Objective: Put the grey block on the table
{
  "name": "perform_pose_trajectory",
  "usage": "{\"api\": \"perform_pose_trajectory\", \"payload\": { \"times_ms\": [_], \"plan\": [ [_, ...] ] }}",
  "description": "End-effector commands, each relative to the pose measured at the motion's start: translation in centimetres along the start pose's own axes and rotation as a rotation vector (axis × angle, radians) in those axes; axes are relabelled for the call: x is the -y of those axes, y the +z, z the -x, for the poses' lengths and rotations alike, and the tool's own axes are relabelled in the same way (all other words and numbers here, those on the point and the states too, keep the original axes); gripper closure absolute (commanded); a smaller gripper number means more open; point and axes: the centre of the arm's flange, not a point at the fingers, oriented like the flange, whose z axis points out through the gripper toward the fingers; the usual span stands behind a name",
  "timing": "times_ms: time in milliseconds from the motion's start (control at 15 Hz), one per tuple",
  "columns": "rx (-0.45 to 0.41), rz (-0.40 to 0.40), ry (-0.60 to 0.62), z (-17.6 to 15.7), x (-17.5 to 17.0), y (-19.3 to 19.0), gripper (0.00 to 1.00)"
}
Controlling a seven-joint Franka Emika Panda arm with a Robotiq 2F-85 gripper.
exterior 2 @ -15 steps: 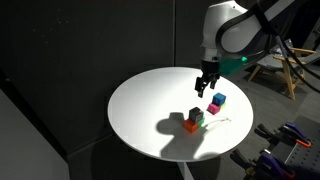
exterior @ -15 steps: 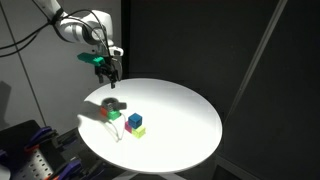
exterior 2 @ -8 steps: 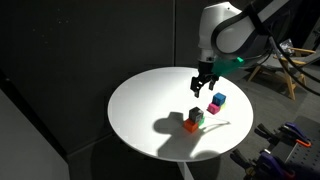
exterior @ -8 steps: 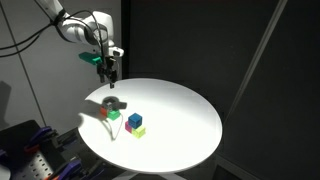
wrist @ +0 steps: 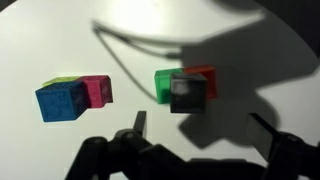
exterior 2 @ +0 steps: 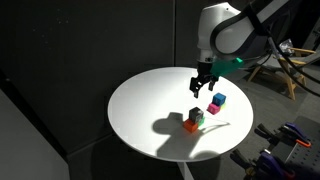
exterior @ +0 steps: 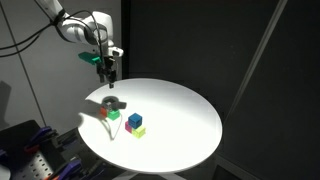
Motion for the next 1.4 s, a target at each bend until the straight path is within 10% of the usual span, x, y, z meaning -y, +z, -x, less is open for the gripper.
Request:
{"api": "perform_pose_trajectory", "payload": {
  "times_ms": [0,1333],
  "plan": [
    [0.000,0.000,0.000,0.0,0.0,0.0,0.00],
    [0.062,0.044,0.026,-1.8,1.3,5.2,0.00]
  ]
}}
